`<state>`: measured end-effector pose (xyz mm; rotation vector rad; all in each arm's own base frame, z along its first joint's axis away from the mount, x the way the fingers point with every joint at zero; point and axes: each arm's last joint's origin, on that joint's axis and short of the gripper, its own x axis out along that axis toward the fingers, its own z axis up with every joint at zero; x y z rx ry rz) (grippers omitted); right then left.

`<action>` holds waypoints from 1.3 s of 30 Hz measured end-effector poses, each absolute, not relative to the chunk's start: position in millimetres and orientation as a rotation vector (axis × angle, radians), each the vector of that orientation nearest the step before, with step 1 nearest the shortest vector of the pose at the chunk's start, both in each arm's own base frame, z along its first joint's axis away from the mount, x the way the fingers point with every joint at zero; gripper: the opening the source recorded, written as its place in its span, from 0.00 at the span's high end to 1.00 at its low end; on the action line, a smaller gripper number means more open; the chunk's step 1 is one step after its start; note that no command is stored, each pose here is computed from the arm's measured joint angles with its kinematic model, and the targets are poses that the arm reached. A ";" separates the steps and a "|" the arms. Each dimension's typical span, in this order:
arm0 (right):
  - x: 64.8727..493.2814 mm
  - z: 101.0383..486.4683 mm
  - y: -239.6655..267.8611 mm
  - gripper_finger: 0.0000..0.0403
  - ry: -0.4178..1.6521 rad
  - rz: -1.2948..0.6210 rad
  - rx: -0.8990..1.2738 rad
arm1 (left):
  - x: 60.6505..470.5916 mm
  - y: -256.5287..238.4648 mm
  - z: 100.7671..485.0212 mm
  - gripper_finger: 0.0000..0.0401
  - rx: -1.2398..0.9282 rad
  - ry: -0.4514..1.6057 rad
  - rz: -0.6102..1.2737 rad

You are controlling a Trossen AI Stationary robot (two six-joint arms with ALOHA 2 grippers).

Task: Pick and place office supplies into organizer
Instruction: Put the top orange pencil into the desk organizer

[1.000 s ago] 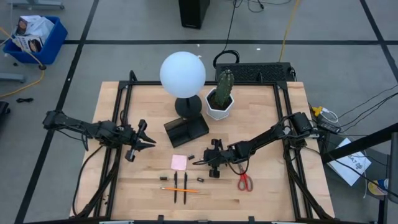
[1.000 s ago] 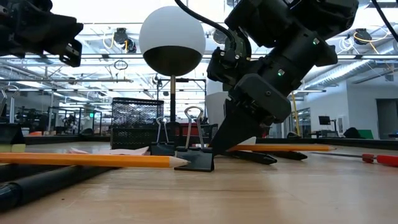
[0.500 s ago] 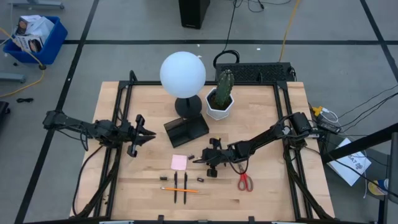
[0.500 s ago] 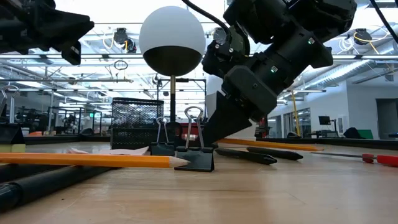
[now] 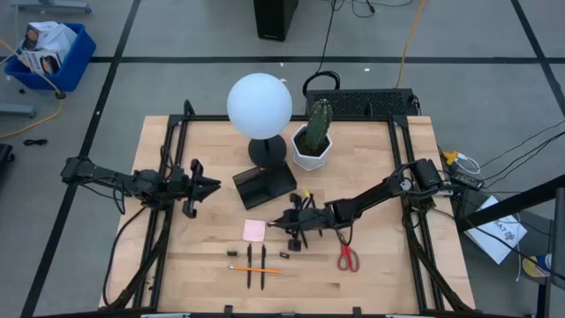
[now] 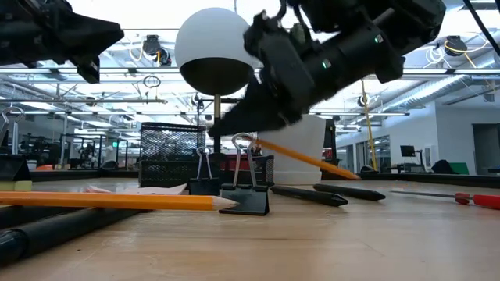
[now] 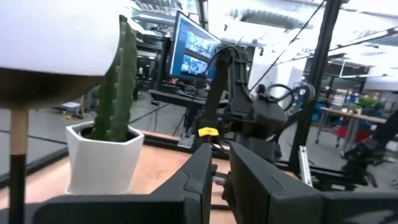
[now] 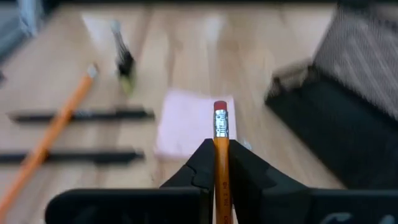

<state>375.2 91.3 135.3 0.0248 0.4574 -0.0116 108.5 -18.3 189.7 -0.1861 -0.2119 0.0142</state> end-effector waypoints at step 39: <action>399.1 184.5 56.0 0.95 0.017 0.023 0.032 | 187.7 -44.7 197.3 0.51 -0.086 -0.085 -0.136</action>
